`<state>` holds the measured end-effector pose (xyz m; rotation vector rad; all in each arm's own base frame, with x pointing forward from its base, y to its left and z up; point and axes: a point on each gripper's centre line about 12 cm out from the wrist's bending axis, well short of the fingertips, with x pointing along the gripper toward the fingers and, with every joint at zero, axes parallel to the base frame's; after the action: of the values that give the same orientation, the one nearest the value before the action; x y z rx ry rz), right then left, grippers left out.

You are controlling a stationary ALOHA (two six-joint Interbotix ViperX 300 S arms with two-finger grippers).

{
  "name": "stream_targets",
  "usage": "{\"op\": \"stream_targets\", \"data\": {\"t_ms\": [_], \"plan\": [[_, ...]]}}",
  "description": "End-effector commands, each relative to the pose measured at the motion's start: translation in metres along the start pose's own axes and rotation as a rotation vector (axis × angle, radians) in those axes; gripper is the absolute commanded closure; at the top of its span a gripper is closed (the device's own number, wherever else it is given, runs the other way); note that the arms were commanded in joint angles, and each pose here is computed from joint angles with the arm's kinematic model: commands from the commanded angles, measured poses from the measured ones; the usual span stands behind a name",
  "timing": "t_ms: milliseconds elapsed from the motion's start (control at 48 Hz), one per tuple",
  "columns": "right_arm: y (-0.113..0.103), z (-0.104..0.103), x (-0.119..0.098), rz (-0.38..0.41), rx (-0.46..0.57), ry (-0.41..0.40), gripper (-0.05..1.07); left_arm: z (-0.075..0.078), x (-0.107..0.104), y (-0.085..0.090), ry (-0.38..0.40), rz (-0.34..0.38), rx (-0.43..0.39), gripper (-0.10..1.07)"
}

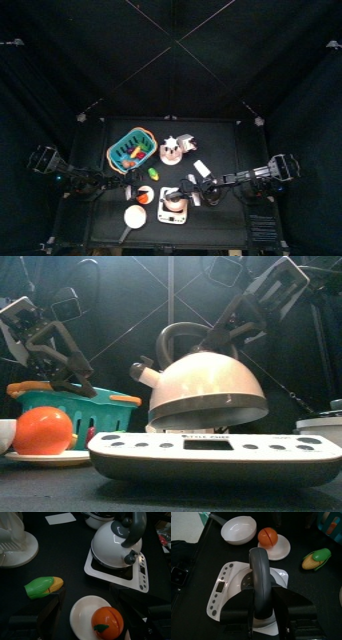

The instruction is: Grab kettle and place onto stove

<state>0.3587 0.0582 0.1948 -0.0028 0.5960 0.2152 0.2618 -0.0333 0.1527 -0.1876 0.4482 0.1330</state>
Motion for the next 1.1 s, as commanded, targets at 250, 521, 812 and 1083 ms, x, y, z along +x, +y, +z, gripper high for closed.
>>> {"op": "stream_targets", "data": {"t_ms": [250, 521, 812, 1083], "plan": [[0.002, 0.015, 0.001, 0.007, -0.001, -0.034, 0.45, 0.006, 0.000, -0.002, -0.024, -0.004, -0.002, -0.04], [0.003, 0.013, 0.001, 0.010, 0.001, -0.030, 0.34, 0.007, 0.001, -0.002, -0.025, -0.005, -0.002, -0.04], [0.006, 0.017, 0.001, 0.016, -0.012, -0.041, 0.17, 0.007, 0.001, -0.002, -0.025, -0.004, -0.004, -0.04], [0.015, 0.027, -0.012, 0.034, -0.034, -0.080, 0.17, 0.008, 0.001, -0.003, -0.027, -0.006, -0.002, -0.04]]}}
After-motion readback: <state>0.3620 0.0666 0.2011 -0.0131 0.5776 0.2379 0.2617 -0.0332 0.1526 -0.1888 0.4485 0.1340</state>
